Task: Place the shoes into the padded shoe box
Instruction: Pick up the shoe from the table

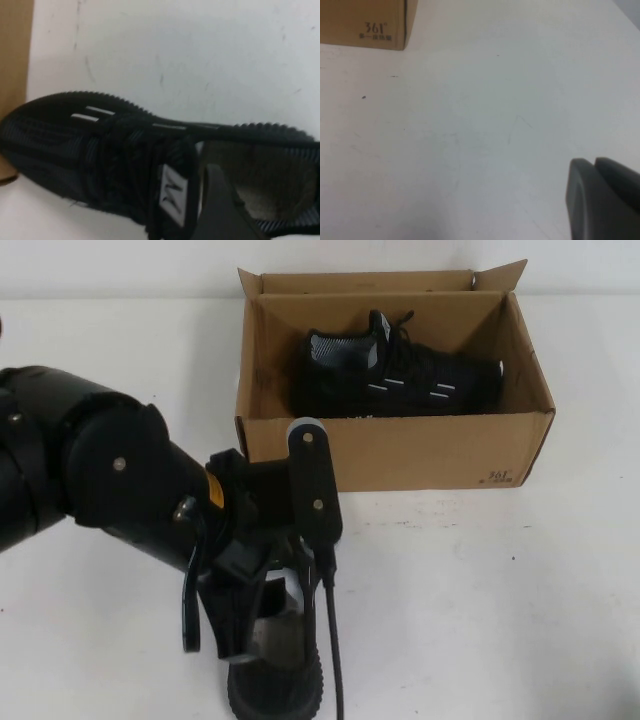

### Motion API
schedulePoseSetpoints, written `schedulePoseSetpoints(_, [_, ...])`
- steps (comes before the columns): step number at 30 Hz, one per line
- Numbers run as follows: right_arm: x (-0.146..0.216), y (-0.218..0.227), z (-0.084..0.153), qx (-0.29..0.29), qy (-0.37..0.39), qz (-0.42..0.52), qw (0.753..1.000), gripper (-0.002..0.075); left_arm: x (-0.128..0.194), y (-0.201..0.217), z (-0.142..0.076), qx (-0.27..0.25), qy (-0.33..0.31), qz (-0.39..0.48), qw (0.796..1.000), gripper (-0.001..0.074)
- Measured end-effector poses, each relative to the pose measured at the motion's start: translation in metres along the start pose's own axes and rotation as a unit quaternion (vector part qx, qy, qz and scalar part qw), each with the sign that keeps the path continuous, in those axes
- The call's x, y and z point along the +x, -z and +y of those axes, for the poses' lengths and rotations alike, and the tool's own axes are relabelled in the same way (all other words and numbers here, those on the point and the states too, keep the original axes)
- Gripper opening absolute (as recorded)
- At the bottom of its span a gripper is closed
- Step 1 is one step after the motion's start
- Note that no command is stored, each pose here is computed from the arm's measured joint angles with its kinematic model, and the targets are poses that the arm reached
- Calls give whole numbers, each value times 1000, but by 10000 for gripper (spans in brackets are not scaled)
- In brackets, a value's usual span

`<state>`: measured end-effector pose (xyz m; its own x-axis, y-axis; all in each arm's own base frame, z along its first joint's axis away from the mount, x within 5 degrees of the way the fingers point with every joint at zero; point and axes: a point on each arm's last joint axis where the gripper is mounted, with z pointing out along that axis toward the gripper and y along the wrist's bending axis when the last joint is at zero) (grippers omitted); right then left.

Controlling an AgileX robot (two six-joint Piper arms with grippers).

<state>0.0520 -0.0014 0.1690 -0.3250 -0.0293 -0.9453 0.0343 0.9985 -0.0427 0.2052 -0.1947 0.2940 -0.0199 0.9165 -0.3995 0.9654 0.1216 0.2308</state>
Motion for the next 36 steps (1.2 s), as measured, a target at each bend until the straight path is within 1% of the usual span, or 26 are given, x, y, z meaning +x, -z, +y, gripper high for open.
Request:
schedulePoseSetpoints(6, [0,0,0,0,0,0,1000,-8,1,8,8,-26,-6,32,999,357])
schedulePoseSetpoints(10, [0,0,0,0,0,0,1000,-8,1,10,12,-45,-13,35,998,357])
schedulePoseSetpoints(15, [0,0,0,0,0,0,1000,-8,1,-2,14,-38,-14,46,998,358])
schedulePoseSetpoints(20, [0,0,0,0,0,0,1000,-8,2,-15,18,-32,-30,64,997,358])
schedulePoseSetpoints(36, [0,0,0,0,0,0,1000,-8,3,-36,26,-44,-55,85,994,358])
